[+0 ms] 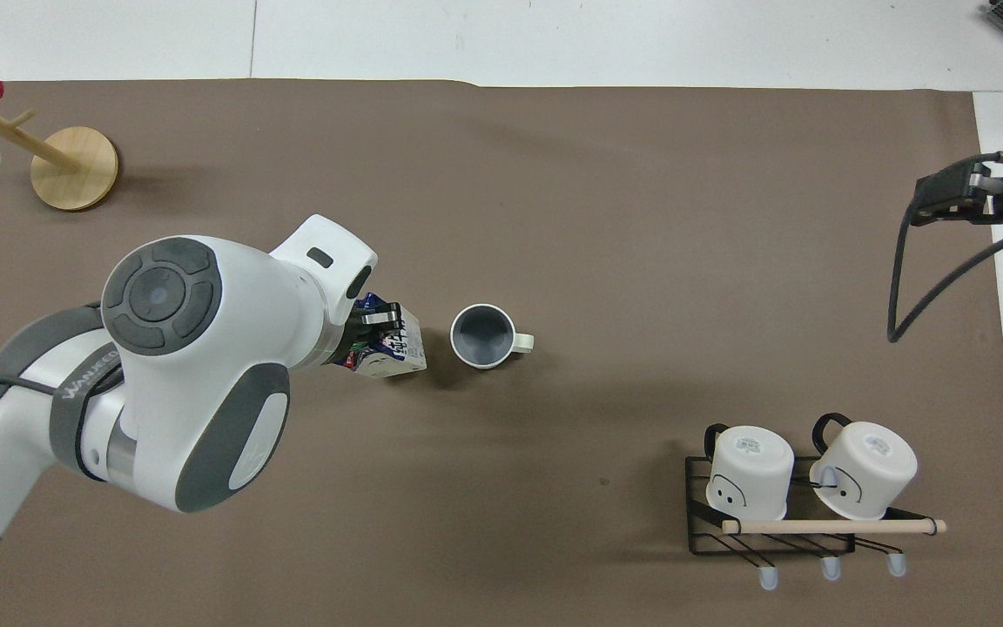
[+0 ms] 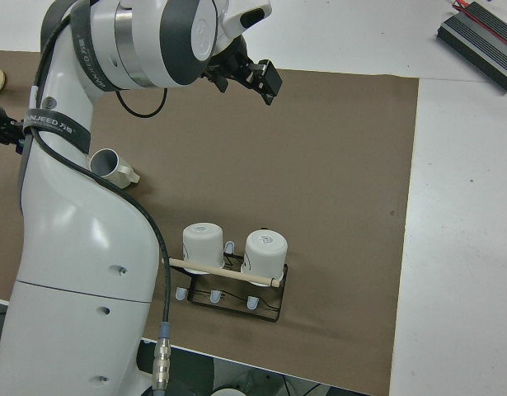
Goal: Place cup and milk on table
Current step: 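Lower the milk carton beside the mug with the left gripper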
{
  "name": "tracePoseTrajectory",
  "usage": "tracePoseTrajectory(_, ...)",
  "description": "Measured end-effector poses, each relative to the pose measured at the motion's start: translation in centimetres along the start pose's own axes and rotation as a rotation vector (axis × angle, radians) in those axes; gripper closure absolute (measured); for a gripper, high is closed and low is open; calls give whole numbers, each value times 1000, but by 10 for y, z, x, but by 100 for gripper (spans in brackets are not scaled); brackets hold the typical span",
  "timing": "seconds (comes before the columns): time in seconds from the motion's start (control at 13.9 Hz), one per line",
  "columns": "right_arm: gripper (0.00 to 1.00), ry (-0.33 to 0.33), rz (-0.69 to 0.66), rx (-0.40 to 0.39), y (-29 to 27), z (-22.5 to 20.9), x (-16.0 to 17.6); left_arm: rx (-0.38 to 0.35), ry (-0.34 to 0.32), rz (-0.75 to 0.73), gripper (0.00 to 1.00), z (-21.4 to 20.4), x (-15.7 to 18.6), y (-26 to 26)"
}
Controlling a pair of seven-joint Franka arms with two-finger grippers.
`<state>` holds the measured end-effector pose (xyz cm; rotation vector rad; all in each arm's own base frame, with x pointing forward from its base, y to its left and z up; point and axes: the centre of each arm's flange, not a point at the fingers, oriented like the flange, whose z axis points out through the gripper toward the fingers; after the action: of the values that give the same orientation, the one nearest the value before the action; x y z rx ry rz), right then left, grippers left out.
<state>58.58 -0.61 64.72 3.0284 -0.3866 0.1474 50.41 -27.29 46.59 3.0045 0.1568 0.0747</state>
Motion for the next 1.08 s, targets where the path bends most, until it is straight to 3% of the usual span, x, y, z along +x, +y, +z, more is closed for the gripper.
tracePoseTrajectory(0.5,0,-126,15,94,5,-9,-22,25,7,23,62,6,-1,3)
tracePoseTrajectory(1.08,0,-135,-3,78,0,-7,-29,30,7,25,62,20,3,3)
